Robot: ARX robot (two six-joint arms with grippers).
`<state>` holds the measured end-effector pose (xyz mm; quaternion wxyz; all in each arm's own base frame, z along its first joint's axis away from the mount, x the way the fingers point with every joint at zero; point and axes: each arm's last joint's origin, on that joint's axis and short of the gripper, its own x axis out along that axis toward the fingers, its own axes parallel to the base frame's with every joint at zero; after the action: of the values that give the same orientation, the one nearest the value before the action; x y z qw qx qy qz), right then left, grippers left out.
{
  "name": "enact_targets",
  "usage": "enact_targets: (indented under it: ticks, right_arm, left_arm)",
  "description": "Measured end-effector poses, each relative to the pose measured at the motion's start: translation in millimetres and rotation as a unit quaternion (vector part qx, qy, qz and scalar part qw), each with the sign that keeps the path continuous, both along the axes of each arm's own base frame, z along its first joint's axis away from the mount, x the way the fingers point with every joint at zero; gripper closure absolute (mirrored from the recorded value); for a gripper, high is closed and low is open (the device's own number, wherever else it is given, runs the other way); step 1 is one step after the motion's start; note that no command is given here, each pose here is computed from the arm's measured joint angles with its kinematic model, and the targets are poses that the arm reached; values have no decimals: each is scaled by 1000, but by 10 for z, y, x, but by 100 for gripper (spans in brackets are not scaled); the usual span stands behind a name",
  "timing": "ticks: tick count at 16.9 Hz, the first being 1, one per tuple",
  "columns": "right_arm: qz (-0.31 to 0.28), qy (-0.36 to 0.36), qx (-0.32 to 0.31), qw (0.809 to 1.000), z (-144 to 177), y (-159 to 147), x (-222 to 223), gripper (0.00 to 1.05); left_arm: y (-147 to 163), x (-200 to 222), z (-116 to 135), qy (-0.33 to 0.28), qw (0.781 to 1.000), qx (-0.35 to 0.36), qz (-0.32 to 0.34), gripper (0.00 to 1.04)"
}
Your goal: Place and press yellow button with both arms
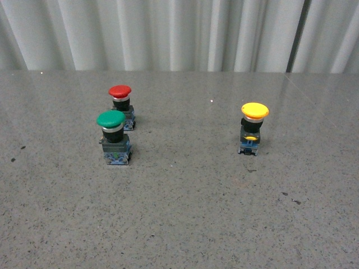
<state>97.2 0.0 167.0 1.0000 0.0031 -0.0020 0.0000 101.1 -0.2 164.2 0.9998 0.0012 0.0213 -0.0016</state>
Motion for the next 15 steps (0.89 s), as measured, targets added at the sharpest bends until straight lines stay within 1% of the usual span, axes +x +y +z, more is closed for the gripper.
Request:
enact_targets:
  ticks: [2,4,7,8,9,10,14,15]
  right_arm:
    - [0,0,0,1000,0,0,0,7]
    - [0,0,0,1000,1,0,0,7]
    - [0,0,0,1000,0,0,0,7]
    - [0,0,0,1000,0,0,0,7]
    - [0,0,0,1000,0,0,0,7]
    - [0,0,0,1000,0,0,0,7]
    - [0,0,0,1000,0,0,0,7]
    - [0,0,0,1000,0,0,0,7]
  left_arm:
    - [0,-38,61,-33,999,0,0,103]
    - [2,-36,25,-18,1000,0,3,103]
    - [1,-36,32,-22,1000,0,1,103]
    - [2,-36,31,-21,1000,-1,2,102]
    - [2,-36,31,-21,1000,-1,2,89]
    - [1,-36,31,-21,1000,-1,2,80]
    - [2,-36,31,-21,1000,-1,2,37]
    - [1,-36,31,-21,1000,-1,2,30]
